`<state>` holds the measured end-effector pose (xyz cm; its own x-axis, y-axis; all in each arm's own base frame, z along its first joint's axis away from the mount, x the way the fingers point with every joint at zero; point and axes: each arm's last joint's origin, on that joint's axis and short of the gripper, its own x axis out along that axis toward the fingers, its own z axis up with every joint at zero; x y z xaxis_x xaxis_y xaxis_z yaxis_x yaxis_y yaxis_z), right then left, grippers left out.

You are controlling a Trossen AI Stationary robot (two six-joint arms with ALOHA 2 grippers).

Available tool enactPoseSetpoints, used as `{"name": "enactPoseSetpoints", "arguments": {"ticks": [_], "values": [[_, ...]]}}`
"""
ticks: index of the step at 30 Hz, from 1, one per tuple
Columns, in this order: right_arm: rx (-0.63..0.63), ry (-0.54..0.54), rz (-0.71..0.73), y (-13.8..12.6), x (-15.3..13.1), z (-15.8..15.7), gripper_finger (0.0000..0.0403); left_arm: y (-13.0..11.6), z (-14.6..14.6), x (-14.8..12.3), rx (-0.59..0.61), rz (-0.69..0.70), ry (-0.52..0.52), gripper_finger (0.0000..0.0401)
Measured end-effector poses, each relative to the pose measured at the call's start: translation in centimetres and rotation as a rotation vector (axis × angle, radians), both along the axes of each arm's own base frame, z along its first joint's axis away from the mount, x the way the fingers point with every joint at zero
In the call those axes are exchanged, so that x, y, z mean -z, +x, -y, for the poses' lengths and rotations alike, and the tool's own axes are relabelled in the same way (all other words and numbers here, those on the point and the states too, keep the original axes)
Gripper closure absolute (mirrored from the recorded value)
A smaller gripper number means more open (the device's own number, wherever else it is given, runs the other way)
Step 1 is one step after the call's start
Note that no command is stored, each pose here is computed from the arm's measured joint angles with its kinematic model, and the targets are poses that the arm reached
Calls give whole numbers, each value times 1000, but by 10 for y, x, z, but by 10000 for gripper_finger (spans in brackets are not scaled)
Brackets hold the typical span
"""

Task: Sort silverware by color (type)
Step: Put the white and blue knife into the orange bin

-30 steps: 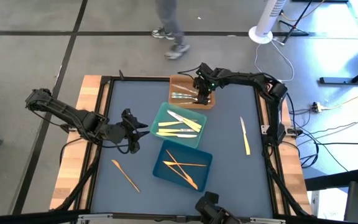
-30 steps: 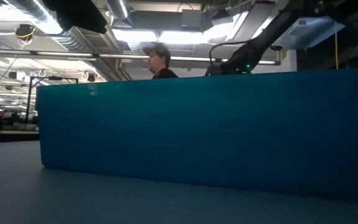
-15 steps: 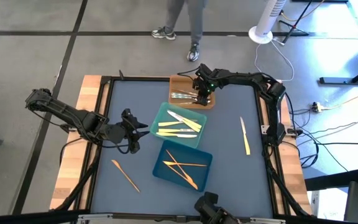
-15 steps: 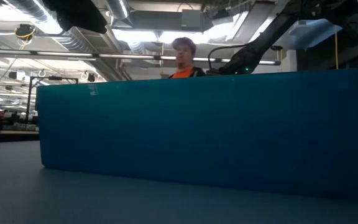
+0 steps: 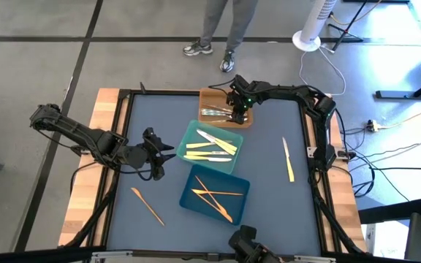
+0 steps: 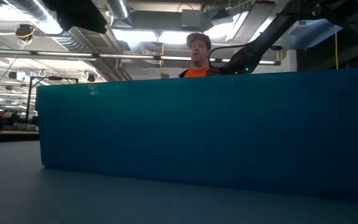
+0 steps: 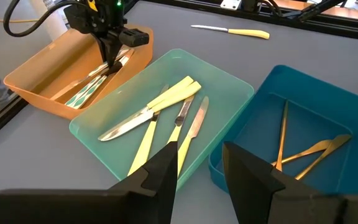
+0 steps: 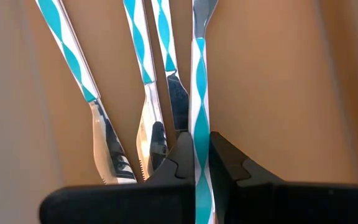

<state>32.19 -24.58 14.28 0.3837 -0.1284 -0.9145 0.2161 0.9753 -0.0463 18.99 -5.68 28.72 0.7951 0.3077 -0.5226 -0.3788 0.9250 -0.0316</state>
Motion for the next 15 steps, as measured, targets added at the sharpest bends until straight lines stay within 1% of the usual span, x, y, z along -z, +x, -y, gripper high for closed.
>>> {"name": "enactPoseSetpoints", "arguments": {"ticks": [4, 6, 12, 15], "values": [[0, 0, 0, 0, 0, 0, 394, 0, 0, 0, 0, 0, 0, 280], [0, 0, 0, 0, 0, 0, 386, 0, 0, 0, 0, 0, 0, 280], [0, 0, 0, 0, 0, 0, 331, 0, 0, 0, 0, 0, 0, 280], [0, -1, 0, 0, 0, 0, 310, 0, 0, 0, 0, 0, 0, 280]]}}
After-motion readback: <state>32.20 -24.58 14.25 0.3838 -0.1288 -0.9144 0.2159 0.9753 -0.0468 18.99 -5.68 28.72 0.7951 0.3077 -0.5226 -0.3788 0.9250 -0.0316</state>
